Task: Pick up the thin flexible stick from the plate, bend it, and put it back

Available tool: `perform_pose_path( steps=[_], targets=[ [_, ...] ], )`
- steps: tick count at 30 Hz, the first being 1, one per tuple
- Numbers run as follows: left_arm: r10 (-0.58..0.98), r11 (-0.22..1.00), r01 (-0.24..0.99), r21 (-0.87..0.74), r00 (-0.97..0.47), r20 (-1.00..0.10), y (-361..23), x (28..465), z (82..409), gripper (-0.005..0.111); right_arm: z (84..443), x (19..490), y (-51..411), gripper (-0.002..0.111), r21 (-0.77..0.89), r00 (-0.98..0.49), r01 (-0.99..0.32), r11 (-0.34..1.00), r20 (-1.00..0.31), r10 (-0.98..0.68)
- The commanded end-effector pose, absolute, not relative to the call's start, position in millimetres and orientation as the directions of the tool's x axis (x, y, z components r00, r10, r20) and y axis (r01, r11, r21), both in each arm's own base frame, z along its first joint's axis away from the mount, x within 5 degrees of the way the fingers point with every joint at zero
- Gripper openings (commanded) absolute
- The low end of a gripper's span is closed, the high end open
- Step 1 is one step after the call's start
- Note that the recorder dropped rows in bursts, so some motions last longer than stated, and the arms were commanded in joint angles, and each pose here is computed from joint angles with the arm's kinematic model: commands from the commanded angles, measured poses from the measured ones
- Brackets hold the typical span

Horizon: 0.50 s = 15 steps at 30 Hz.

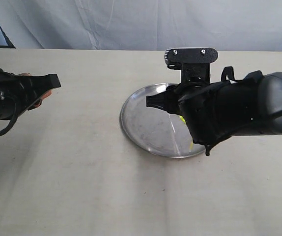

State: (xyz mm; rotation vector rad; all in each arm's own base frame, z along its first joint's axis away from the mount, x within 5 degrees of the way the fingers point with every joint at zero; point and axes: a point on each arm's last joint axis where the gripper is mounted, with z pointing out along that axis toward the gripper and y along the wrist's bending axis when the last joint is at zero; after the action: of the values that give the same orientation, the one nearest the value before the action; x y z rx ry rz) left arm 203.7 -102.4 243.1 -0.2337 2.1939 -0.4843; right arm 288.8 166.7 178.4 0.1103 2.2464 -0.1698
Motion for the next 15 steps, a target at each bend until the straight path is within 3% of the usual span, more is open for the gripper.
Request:
perform_pose_path(
  steps=[1,3,6,8,15],
  targets=[
    [-0.28,0.925,0.03,-0.378,-0.616,-0.736,-101,202,243,0.028,196,291,159,0.046,-0.141,-0.584,0.179,0.974,-0.812,-0.01],
    [-0.26,0.931,0.043,-0.361,-0.617,-0.743,-101,202,242,0.026,211,288,155,0.033,-0.172,-0.564,0.158,0.972,-0.824,-0.054],
    [-0.225,0.939,0.076,-0.336,-0.602,-0.766,-100,200,247,0.012,238,279,153,-0.001,-0.217,-0.524,0.091,0.972,-0.84,-0.139],
    [-0.194,0.947,0.099,-0.305,-0.583,-0.789,-98,198,251,0.0,255,269,151,0.0,-0.212,-0.49,0.07,0.975,-0.859,-0.152],
    [-0.124,0.97,0.126,-0.209,-0.485,-0.866,-81,182,276,0.0,277,209,141,-0.001,-0.127,-0.416,-0.101,0.987,-0.895,-0.158]
  ],
)
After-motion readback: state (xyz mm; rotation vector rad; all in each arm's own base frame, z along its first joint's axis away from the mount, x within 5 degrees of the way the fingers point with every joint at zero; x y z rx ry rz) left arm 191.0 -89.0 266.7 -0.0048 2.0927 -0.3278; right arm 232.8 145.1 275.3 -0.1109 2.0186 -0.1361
